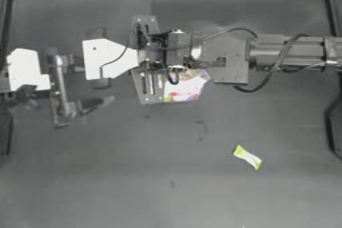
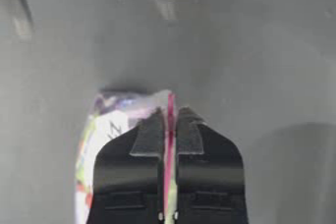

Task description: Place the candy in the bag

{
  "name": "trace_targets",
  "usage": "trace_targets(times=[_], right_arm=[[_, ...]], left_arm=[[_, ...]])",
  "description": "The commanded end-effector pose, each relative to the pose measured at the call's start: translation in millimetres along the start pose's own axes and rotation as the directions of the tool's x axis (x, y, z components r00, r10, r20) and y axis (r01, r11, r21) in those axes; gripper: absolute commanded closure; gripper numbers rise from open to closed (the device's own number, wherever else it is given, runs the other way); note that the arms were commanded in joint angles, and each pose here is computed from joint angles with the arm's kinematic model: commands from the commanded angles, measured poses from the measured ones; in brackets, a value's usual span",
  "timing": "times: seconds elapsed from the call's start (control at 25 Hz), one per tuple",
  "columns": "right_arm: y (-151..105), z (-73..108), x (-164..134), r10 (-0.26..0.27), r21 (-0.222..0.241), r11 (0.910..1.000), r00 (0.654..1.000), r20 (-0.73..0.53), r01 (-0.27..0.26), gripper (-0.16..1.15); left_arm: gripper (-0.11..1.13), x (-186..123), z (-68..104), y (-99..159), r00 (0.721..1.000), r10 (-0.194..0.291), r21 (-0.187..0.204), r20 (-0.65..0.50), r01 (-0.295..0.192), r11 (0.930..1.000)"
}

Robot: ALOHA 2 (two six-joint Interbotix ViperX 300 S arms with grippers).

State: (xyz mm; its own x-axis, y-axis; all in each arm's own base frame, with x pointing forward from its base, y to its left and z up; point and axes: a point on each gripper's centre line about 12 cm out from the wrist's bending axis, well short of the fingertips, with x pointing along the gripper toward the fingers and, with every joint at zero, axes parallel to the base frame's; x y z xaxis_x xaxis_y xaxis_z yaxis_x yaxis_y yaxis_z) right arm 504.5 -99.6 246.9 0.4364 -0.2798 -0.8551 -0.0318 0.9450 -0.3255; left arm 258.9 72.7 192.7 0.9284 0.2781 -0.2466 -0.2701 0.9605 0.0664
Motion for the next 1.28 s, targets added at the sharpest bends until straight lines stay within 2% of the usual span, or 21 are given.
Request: trace_targets(times=[0.04, 0.36, 0.68, 1.0, 1.28], right_arm=[[-9, 7.4, -29, -0.019, 0.016, 0.9997, 0.998, 0.066, 0.018, 0.84], [-10, 4.2, -31, -0.023, 0.02, 0.9996, 0.996, 0.091, 0.022, 0.85], [-10, 2.7, -29, -0.019, 0.025, 0.9995, 0.996, 0.09, 0.017, 0.85], [-10, 3.6, -29, -0.017, 0.029, 0.9995, 0.995, 0.101, 0.014, 0.85], [-10, 3.8, -29, -0.016, 0.03, 0.9995, 0.995, 0.102, 0.013, 0.85]], left_arm=[[0.06, 12, 12.9, 3, 0.998, 0.015, 0.029, 0.06, -0.017, 0.9994], [0.07, 15, 10.8, 12, 0.995, 0.058, 0.017, 0.081, -0.06, 0.9981], [0.07, 27, 0.1, 14, 0.997, 0.063, 0.014, 0.033, -0.063, 0.9979], [0.07, 29, 0.4, 20, 0.996, 0.084, 0.01, 0.031, -0.084, 0.9964], [0.07, 31, 2.3, 20, 0.996, 0.083, 0.01, 0.036, -0.083, 0.9965]])
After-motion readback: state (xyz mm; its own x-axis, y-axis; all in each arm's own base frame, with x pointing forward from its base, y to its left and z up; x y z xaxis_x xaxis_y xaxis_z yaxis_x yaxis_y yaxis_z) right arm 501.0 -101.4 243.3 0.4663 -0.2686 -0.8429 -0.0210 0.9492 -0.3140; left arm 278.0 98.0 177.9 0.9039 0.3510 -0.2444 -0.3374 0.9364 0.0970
